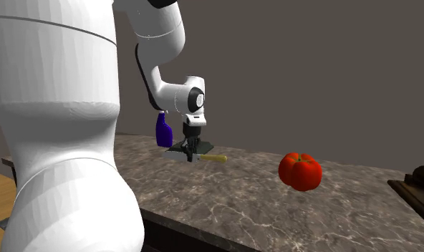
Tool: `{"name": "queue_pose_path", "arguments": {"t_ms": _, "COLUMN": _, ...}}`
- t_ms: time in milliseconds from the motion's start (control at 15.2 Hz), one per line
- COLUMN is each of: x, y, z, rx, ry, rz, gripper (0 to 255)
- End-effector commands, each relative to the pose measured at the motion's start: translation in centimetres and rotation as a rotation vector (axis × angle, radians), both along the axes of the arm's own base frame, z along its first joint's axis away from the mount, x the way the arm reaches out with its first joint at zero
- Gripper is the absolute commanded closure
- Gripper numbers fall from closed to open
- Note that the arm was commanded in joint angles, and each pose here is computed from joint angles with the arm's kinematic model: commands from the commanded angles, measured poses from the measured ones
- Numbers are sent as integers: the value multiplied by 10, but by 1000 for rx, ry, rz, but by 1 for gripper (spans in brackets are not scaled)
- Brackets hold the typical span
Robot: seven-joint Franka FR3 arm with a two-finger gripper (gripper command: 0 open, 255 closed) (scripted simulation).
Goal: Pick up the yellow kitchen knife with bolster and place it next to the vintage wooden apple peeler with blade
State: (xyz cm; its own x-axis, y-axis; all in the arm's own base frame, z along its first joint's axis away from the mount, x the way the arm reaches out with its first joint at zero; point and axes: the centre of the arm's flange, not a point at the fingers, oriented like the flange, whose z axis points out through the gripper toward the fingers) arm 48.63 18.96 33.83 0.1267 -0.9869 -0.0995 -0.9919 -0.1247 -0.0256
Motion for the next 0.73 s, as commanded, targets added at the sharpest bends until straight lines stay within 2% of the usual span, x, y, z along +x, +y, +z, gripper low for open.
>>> {"name": "queue_pose_path", "arguments": {"t_ms": 0, "x": -1, "y": 0, "z": 11, "rx": 0, "ry": 0, "rz": 0, "gripper": 255}}
{"name": "queue_pose_path", "arguments": {"t_ms": 660, "x": -1, "y": 0, "z": 64, "rx": 0, "ry": 0, "rz": 0, "gripper": 255}}
